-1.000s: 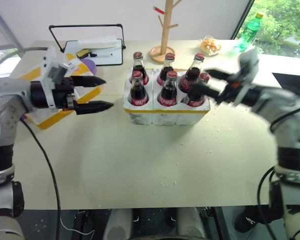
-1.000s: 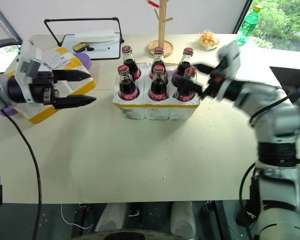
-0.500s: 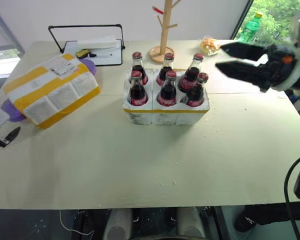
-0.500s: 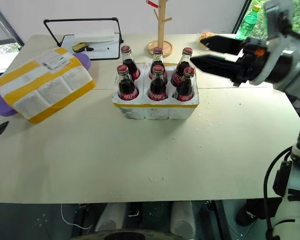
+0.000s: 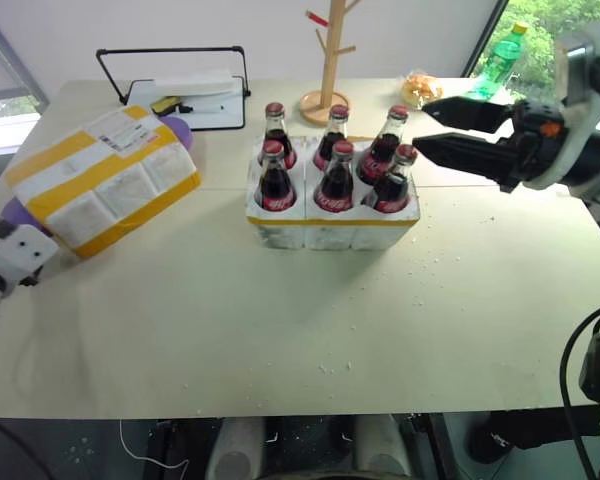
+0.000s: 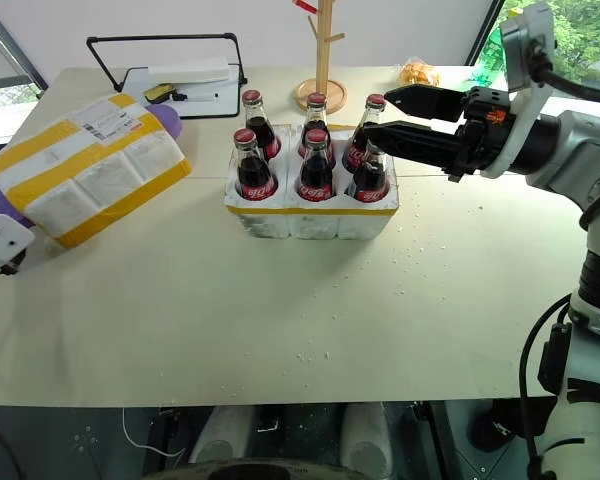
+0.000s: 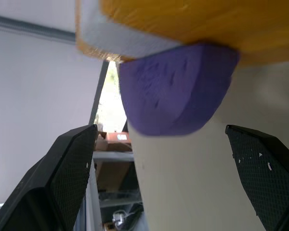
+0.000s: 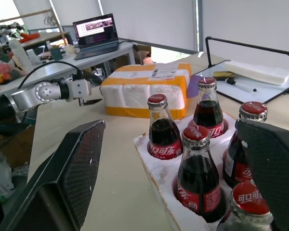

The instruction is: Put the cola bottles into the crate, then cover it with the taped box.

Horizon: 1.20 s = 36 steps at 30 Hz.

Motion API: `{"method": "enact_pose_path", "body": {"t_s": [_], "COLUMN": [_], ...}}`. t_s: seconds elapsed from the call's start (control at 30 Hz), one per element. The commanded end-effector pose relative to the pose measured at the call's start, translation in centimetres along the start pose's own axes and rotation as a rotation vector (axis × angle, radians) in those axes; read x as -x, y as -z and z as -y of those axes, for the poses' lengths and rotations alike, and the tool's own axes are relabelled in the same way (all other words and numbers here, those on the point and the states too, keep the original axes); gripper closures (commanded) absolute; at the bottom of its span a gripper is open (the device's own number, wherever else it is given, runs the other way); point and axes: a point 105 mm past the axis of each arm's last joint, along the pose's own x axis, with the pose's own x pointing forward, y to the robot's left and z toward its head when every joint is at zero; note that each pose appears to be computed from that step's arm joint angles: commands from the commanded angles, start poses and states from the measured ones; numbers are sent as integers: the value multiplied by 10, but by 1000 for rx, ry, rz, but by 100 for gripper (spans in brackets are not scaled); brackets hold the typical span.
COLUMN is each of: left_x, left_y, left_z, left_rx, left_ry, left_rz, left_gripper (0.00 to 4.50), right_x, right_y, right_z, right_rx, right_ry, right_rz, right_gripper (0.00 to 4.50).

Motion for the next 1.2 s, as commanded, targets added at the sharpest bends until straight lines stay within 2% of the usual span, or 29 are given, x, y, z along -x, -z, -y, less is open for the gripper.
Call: {"method": "enact_pose_path", "body": {"t_s": [0.03, 0.23, 0.37, 0.5, 0.53, 0.57, 0.77, 0.93, 1.03, 1.1, 1.2], "left_x": [-9, -21, -24, -26, -26, -26, -26, -20, -11, -8, 3], "left_y": [-5, -10, -8, -11, -12, -12, -26, -67, -121, -146, -201], "left_z": [-3, 2, 0, -5, -7, -9, -37, -85, -123, -138, -158], "left_rx": [-46, -48, -39, -39, -39, -40, -49, -22, 10, 39, 59], "left_ry": [-27, -22, -19, -31, -34, -40, -107, -219, -296, -318, -310], "left_rz": [29, 43, 41, 54, 56, 58, 95, 223, 387, 451, 598], "left_gripper": [0, 0, 128, 337, 380, 403, 406, 406, 406, 406, 406], "right_x": [7, 10, 14, 19, 21, 22, 34, 47, 60, 63, 68], "right_y": [-16, -16, -15, -12, -11, -10, -5, 0, 5, 6, 8], "right_z": [-9, -11, -8, -6, -5, -5, -1, 5, 6, 8, 9], "right_rx": [66, 70, 78, 87, 89, 91, 94, 130, 128, 137, 142], "right_ry": [12, 37, 72, 100, 107, 112, 147, 207, 238, 256, 295], "right_rz": [29, 28, 18, 3, -3, -8, -48, -93, -122, -131, -129], "right_gripper": [6, 6, 0, 0, 0, 0, 0, 0, 0, 0, 0]}}
